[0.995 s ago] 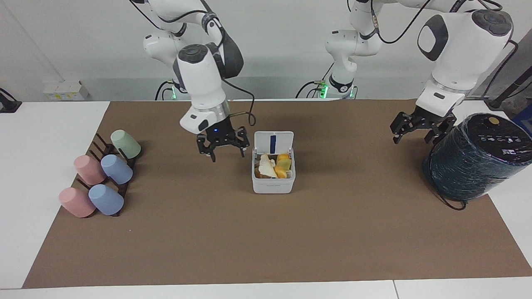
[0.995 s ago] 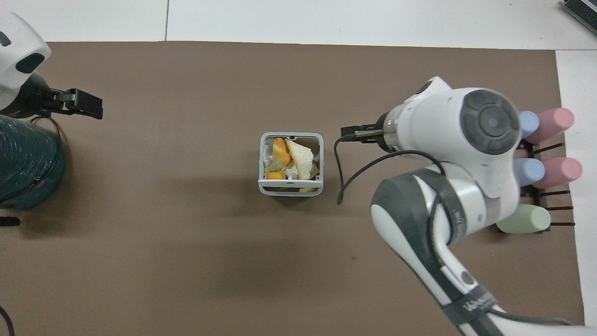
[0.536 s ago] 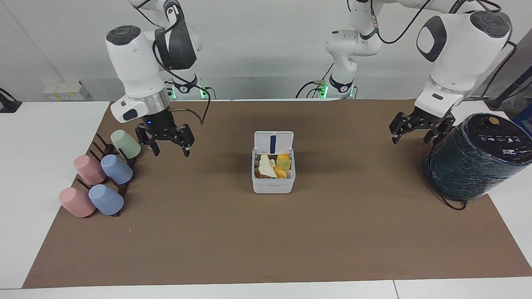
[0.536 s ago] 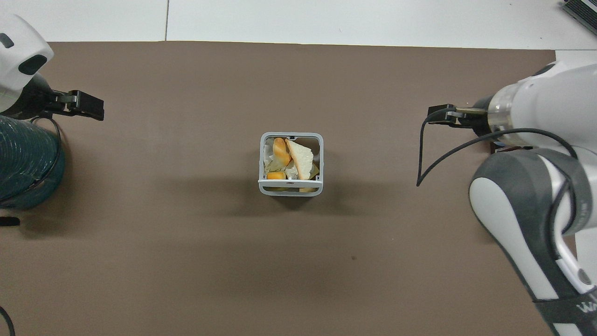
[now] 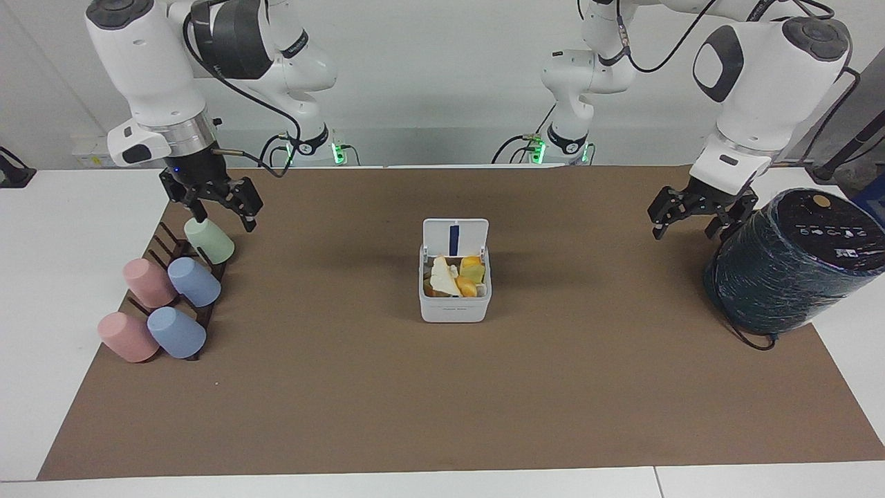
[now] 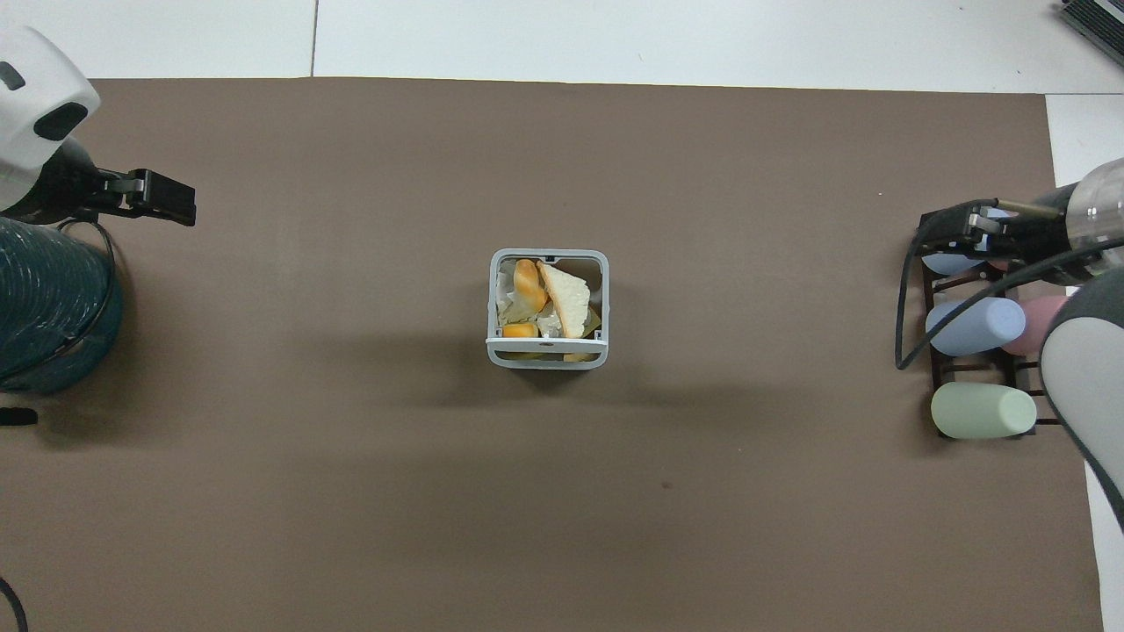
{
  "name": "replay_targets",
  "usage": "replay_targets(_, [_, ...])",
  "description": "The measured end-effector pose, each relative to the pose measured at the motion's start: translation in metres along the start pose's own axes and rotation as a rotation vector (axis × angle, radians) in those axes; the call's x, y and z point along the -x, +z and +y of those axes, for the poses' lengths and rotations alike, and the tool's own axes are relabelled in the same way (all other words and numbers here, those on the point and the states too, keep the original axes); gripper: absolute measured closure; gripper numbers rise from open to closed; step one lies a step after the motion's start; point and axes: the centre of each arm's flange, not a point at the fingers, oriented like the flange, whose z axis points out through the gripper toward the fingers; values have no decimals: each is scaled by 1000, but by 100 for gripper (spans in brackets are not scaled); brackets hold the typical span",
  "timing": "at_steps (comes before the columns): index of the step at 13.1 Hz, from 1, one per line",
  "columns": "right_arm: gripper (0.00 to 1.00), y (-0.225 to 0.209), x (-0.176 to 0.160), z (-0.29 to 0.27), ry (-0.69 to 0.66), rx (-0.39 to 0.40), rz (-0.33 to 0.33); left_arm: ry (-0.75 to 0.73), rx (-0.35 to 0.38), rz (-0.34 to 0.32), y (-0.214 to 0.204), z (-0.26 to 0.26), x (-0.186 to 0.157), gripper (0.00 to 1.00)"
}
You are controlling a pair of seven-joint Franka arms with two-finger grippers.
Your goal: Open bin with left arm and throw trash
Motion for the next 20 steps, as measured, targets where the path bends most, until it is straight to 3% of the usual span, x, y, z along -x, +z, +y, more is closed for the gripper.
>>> replay_targets(5, [0,1,11,3,-1,25,-66,2,0,1,0,1,0,0])
replay_targets(10, [0,0,11,4,-82,38,-63,2,0,4,1,1,-1,0])
replay_targets(20, [0,0,13,-6,-107,36,-60,2,0,11,3,1,-1,0])
